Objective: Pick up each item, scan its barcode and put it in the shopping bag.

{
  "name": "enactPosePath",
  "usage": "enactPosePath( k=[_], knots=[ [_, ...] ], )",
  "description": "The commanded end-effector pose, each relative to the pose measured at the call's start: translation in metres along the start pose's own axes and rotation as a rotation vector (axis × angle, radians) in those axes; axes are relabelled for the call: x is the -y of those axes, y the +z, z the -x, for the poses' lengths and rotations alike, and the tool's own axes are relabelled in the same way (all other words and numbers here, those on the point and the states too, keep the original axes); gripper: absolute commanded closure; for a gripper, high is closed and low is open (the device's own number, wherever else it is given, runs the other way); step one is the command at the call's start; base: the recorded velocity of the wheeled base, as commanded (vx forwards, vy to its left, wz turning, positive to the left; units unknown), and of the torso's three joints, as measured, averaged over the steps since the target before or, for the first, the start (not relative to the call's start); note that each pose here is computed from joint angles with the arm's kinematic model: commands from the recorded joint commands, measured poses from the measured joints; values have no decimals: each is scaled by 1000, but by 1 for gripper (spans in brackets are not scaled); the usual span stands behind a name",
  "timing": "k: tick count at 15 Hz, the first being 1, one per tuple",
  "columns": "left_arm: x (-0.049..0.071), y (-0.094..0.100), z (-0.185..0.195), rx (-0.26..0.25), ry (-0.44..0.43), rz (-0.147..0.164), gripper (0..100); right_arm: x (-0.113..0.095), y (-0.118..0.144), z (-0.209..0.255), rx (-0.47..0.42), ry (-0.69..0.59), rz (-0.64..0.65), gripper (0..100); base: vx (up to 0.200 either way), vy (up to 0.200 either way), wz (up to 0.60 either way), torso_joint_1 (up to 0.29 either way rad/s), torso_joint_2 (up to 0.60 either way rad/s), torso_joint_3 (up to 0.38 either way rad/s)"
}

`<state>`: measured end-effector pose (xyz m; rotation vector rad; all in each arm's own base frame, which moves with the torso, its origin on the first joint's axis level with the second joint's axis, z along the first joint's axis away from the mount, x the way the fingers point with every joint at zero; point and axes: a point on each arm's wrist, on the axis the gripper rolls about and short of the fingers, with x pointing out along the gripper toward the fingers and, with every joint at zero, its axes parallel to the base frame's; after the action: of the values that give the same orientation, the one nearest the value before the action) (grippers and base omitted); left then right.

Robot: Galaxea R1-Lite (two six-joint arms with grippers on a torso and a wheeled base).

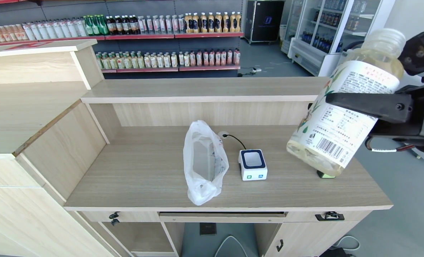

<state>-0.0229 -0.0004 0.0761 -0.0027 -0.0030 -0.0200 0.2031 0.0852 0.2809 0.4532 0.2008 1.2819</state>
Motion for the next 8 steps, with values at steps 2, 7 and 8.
enactPosePath(
  k=[2,7,8],
  knots=[
    [0,0,0,-1,0,0,0,-14,0,-5,-20,71,-8,100,0,0,0,0,0,0],
    [0,0,0,-1,0,0,0,-22,-1,-6,-71,157,-28,100,0,0,0,0,0,0],
    [0,0,0,-1,0,0,0,-22,-2,-5,-74,159,-33,100,0,0,0,0,0,0]
  ],
)
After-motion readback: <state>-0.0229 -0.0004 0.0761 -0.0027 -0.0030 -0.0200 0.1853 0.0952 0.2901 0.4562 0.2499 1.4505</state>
